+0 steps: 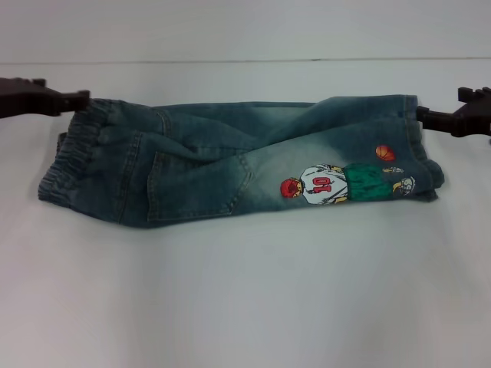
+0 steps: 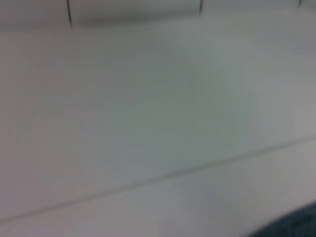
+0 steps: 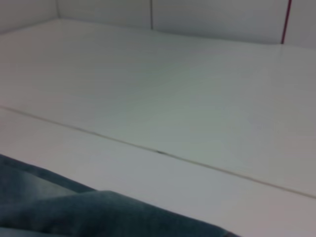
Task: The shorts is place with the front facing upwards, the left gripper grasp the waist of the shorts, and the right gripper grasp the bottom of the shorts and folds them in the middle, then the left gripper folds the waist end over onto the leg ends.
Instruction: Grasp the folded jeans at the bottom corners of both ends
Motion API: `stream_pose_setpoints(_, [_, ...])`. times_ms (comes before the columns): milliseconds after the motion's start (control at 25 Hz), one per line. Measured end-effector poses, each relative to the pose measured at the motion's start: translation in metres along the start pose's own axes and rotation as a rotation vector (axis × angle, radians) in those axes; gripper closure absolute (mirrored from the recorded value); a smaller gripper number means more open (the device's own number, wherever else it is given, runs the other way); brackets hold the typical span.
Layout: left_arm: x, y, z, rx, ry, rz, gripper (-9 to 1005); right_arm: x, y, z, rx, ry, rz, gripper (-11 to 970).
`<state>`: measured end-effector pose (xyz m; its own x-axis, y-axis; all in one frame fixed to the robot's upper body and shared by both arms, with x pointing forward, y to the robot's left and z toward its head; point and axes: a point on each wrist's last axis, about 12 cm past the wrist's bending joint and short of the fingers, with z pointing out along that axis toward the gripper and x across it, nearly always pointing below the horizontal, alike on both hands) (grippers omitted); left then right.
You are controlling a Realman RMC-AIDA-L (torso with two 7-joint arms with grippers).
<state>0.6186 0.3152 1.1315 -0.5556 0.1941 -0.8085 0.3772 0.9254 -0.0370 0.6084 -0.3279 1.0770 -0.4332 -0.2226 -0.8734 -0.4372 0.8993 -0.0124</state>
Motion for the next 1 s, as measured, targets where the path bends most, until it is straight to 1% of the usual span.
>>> stream_pose_setpoints(80, [0.005, 0.003, -0.014, 0.005, -0.076, -0.005, 156, 0.003, -0.001, -0.011, -0.034, -0.029, 0.009, 8])
stream_pose_setpoints(120, [0.009, 0.004, -0.020, 0.021, -0.112, -0.008, 155, 0.007, 0.000, -0.025, -0.078, -0.061, 0.014, 7])
stream_pose_setpoints(160, [0.015, 0.005, -0.026, 0.037, -0.139, -0.015, 155, 0.007, 0.000, -0.025, -0.078, -0.061, 0.014, 7])
stream_pose_setpoints(200, [0.022, 0.005, -0.033, 0.062, -0.171, -0.024, 155, 0.010, 0.001, -0.031, -0.102, -0.079, 0.013, 7])
stream_pose_setpoints(240, [0.037, 0.008, -0.045, 0.092, -0.229, -0.047, 156, 0.014, 0.002, -0.038, -0.120, -0.098, 0.012, 7])
stream_pose_setpoints(280, [0.037, 0.008, -0.045, 0.092, -0.229, -0.047, 156, 0.019, 0.003, -0.045, -0.135, -0.115, 0.010, 7])
stream_pose_setpoints(400, [0.061, 0.010, -0.058, 0.122, -0.275, -0.081, 158, 0.029, 0.009, -0.061, -0.186, -0.173, -0.001, 7])
stream_pose_setpoints(440, [0.071, 0.010, -0.062, 0.137, -0.282, -0.096, 158, 0.033, 0.012, -0.066, -0.206, -0.194, -0.017, 7])
stream_pose_setpoints(480, [0.075, 0.010, -0.064, 0.145, -0.285, -0.101, 159, 0.035, 0.015, -0.070, -0.226, -0.208, -0.032, 8])
stream_pose_setpoints(520, [0.083, 0.010, -0.067, 0.164, -0.291, -0.111, 159, 0.038, 0.018, -0.073, -0.246, -0.225, -0.051, 8])
stream_pose_setpoints(600, [0.098, 0.009, -0.072, 0.186, -0.302, -0.124, 160, 0.043, 0.025, -0.076, -0.289, -0.248, -0.080, 8])
stream_pose_setpoints(760, [0.117, 0.009, -0.078, 0.187, -0.304, -0.147, 161, 0.051, 0.041, -0.075, -0.386, -0.255, -0.113, 8])
stream_pose_setpoints(880, [0.128, 0.008, -0.078, 0.178, -0.292, -0.172, 162, 0.057, 0.052, -0.071, -0.450, -0.221, -0.142, 8])
stream_pose_setpoints(1000, [0.134, 0.006, -0.077, 0.180, -0.284, -0.176, 163, 0.060, 0.059, -0.067, -0.489, -0.197, -0.145, 7])
